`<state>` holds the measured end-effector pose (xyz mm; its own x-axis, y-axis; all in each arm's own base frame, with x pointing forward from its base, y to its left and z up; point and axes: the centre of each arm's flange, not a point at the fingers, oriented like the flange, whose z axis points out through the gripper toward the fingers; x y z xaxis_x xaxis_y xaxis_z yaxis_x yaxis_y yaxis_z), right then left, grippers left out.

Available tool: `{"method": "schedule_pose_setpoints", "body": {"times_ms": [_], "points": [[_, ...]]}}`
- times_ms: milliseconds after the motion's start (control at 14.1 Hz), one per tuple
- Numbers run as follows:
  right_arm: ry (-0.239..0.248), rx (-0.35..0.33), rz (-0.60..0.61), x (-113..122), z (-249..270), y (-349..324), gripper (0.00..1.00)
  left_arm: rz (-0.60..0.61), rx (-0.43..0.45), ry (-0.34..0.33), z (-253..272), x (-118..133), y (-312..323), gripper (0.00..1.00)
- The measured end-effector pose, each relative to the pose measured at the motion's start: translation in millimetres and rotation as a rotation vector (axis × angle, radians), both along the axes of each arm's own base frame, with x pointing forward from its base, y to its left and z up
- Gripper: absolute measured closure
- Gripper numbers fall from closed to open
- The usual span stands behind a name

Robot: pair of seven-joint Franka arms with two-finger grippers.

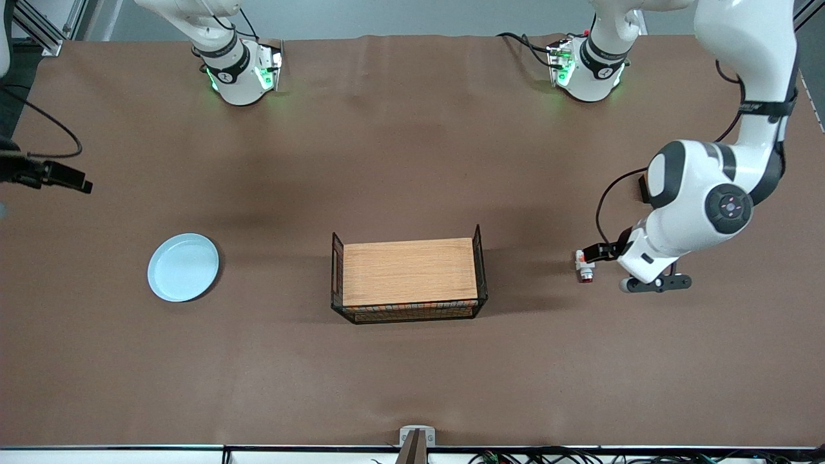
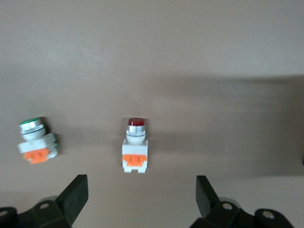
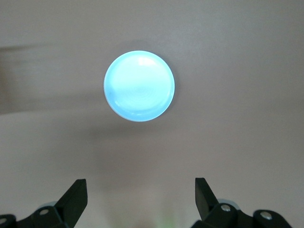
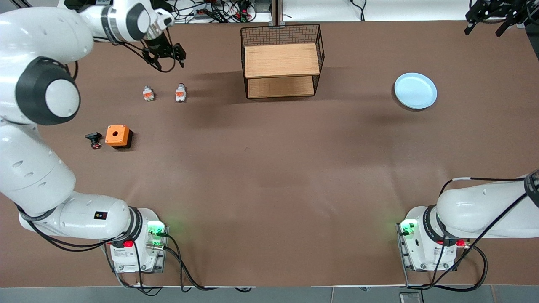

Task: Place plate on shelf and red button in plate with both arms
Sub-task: 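Grasp the red button with the left gripper while the right gripper reaches the plate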

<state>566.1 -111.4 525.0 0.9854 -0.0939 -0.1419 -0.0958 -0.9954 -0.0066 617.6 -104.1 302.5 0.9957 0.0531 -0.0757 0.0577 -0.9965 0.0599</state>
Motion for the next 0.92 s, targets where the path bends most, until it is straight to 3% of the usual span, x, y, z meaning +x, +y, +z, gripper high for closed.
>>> {"method": "schedule_pose_setpoints", "body": {"times_ms": [213,497,923], "points": [[0.006,0.003,0.008,18.7,-41.2,-26.9,0.00,-0.032,0.037,0.001,-39.9,3.7,0.7,0.00],[-0.029,-0.005,0.012,27.0,-83.1,-41.6,0.00,-0.038,0.044,0.018,-76.8,3.3,0.8,0.00],[-0.138,-0.034,0.013,15.2,-160.3,-42.7,0.00,-0.039,0.047,0.048,-97.9,-0.2,0.9,0.00]]}}
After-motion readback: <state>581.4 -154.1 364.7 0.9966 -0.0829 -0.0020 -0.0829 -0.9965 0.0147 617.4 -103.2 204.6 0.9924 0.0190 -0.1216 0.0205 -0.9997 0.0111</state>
